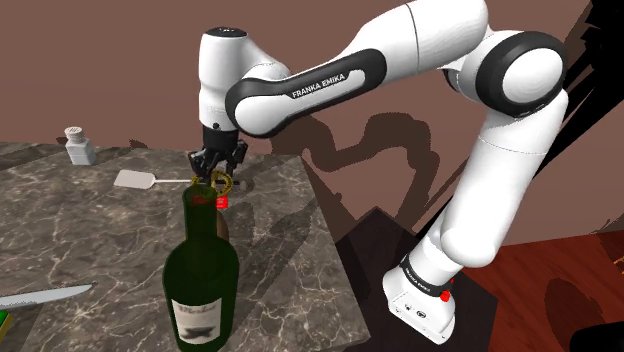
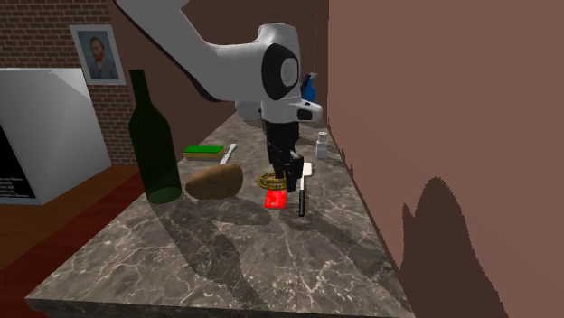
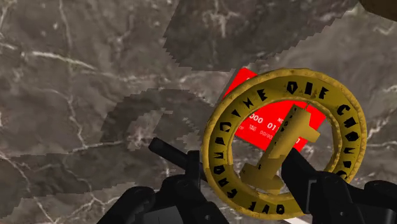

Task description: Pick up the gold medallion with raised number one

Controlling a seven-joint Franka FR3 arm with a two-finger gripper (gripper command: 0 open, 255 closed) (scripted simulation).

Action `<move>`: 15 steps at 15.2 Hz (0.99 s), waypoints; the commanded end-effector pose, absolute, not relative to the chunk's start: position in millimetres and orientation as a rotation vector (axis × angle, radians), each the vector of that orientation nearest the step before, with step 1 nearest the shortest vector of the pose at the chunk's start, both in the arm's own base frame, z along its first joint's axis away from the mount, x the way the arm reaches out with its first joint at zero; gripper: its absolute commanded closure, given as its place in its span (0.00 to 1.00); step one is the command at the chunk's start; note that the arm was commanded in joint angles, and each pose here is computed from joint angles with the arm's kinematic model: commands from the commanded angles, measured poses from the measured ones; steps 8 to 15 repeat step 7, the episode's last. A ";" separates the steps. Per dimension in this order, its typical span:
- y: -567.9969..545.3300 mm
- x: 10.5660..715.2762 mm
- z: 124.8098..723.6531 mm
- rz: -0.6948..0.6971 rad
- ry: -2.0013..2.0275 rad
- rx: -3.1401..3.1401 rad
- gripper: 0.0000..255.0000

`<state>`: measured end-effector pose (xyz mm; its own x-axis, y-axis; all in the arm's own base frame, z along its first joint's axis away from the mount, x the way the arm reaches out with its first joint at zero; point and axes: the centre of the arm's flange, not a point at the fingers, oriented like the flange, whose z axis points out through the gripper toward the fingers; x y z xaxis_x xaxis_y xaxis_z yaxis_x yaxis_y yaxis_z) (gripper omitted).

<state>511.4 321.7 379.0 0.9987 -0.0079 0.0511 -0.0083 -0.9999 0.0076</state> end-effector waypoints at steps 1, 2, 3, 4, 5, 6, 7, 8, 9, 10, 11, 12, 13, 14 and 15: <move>321.7 511.8 389.0 0.079 -0.013 3.133 1.00; 321.7 511.8 394.3 0.079 -0.013 3.133 1.00; 321.7 511.8 399.6 0.079 -0.013 3.133 1.00; 321.7 511.8 404.8 0.079 -0.013 3.133 1.00; 321.7 511.8 410.1 0.079 -0.013 3.133 1.00; 321.7 511.8 410.9 0.079 -0.012 3.133 1.00; 321.7 511.8 410.9 0.079 -0.012 3.133 1.00; 321.7 511.8 410.9 0.079 -0.012 3.133 1.00; 321.7 511.8 410.9 0.079 -0.012 3.133 1.00; 321.7 511.8 410.9 0.079 -0.012 3.133 1.00; 321.7 511.8 410.9 0.079 -0.012 3.133 1.00; 321.7 511.8 410.9 0.079 -0.012 3.133 1.00; 321.7 511.8 410.9 0.079 -0.012 3.133 1.00; 321.7 511.8 410.9 0.079 -0.012 3.133 1.00; 321.7 511.8 410.9 0.079 -0.012 3.133 1.00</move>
